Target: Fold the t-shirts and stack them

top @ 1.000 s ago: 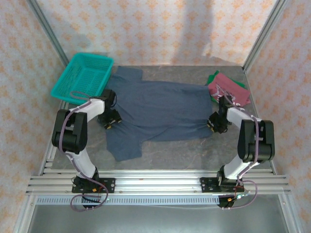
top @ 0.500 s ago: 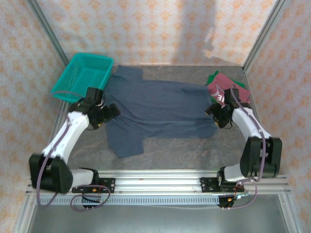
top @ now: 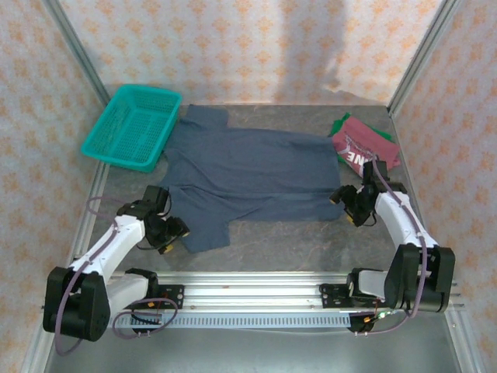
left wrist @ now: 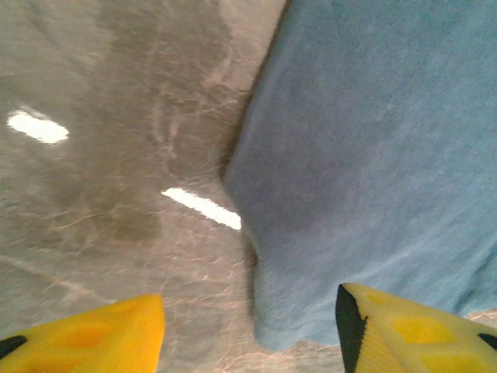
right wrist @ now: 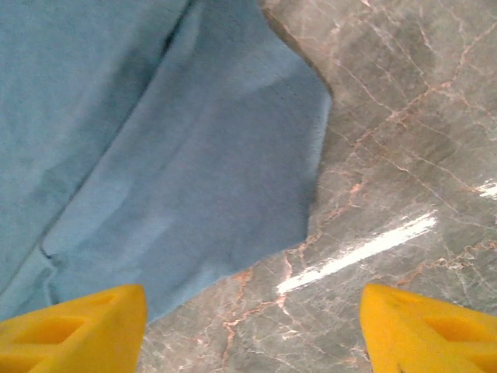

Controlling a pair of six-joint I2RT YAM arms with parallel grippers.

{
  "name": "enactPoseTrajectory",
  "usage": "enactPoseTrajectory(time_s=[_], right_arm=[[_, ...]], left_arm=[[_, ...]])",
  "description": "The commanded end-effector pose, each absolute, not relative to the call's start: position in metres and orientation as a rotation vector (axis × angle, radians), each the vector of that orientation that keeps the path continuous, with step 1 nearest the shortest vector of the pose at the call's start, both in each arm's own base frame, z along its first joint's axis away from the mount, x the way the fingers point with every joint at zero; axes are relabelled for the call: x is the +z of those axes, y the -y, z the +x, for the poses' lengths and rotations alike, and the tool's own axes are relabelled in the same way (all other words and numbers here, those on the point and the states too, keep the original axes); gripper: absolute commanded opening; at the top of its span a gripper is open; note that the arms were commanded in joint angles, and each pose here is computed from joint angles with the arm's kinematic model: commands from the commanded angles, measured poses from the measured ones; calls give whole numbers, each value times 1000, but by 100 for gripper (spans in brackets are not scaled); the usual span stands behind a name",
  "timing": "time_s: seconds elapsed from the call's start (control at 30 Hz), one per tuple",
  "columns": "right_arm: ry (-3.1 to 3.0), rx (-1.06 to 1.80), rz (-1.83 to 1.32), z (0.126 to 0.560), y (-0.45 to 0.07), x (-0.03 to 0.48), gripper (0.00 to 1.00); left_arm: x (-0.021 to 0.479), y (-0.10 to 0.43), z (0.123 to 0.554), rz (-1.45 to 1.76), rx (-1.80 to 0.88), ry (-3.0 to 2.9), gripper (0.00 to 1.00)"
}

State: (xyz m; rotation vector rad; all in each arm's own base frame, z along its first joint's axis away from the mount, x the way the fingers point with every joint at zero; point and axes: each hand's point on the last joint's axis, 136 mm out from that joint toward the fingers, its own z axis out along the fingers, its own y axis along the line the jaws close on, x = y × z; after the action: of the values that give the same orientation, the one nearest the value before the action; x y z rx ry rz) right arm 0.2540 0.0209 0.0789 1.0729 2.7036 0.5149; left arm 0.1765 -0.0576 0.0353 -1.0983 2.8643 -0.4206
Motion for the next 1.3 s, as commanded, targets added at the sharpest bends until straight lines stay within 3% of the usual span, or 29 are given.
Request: enactPoseTrajectory(time_s=[0.0, 0.3, 0.4, 0.53, 0.63, 0.73, 0.97, 1.13, 1.27], right_arm=[[-2732, 499, 1068, 255, -17, 67, 72], [-2753, 482, 1124, 250, -11, 44, 71], [-2746, 492, 1144, 250, -11, 41, 70], [-2719, 526, 1169, 250, -14, 36, 68], [-2691, 547, 1182, 256, -15, 30, 65], [-2690, 534, 1201, 265, -12, 23, 55], [-2649, 511, 1208, 295, -4, 25, 14], [-2670, 505, 1191, 298, -3, 39, 3], [-2693, 484, 1168, 287, -3, 51, 0]], left_arm=[[32, 74, 193, -1108, -548, -2823, 56], [15, 89, 186, -1095, -580, -2885, 46], [14, 88, 187, -1089, -562, -2885, 34], [24, 86, 197, -1057, -555, -2848, 11], [40, 88, 208, -1030, -588, -2805, 2], [53, 87, 212, -989, -582, -2800, 0], [82, 81, 218, -918, -540, -2763, 0], [101, 75, 224, -864, -498, -2743, 0], [113, 72, 228, -831, -472, -2722, 0]])
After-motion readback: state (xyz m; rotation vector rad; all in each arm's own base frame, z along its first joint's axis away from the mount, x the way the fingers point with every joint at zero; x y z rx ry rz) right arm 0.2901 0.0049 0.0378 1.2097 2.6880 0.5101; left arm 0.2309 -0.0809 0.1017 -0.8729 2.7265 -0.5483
